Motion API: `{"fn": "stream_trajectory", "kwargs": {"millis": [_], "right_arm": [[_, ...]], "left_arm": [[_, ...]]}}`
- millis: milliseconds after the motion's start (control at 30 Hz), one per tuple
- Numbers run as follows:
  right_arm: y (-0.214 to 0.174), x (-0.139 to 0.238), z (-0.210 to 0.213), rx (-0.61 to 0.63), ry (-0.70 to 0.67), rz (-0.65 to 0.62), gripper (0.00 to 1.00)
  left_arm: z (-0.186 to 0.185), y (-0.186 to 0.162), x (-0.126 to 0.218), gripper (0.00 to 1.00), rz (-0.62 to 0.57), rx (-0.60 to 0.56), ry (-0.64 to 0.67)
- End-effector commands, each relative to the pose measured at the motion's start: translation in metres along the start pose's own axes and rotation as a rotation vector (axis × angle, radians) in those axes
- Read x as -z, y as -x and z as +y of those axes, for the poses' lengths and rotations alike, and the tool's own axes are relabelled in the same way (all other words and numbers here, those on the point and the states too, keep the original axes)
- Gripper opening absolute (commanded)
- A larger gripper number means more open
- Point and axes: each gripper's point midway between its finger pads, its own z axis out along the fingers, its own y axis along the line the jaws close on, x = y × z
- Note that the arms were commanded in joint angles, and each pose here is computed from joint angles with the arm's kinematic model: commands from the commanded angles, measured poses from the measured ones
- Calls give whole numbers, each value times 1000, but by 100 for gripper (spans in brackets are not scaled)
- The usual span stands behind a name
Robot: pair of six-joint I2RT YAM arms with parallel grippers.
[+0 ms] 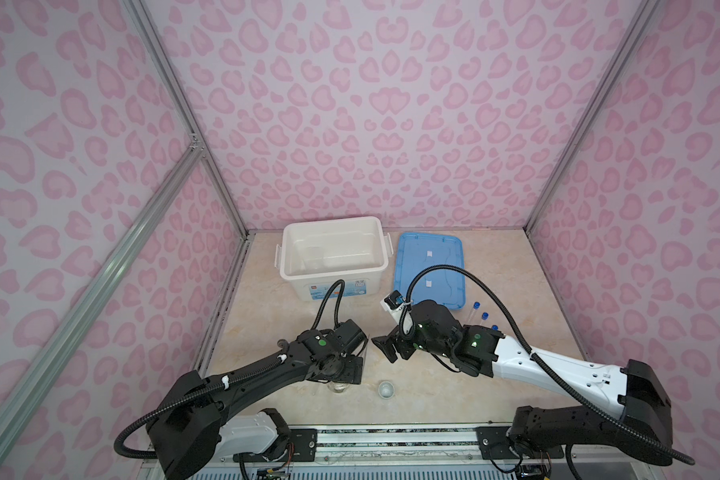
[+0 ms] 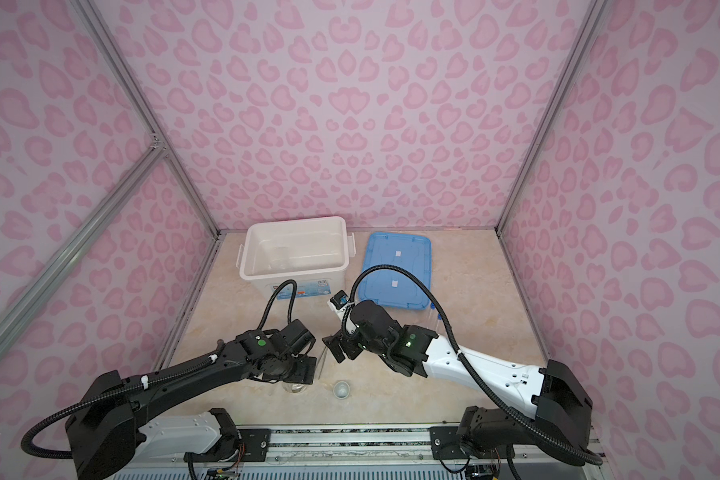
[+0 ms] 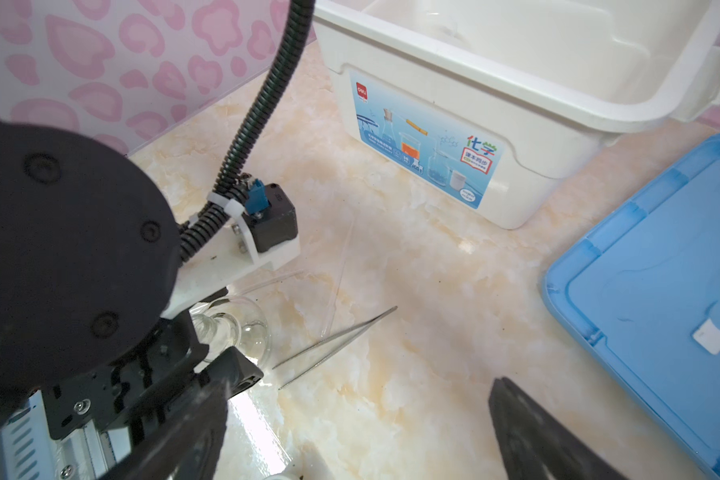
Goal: Organize the chemistry lab equipment
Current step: 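Close the left gripper around the glass flask neck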
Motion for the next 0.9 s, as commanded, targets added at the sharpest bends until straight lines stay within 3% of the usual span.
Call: {"fn": "stream_trajectory", "kwargs": {"millis": [0, 167, 733, 867], "right_arm": [[3, 0, -7, 31, -48, 6, 99], [11, 4, -10, 54, -69, 3, 99], [14, -6, -8, 79, -71, 44, 99], [17, -8, -7, 97, -70, 49, 99]], "left_arm": [[5, 2, -5, 88, -12, 29, 44], [13, -4, -10, 88, 7, -5, 148], [2, -6, -26, 82, -9, 9, 77], [-1, -2, -29, 86, -14, -1, 82]]}}
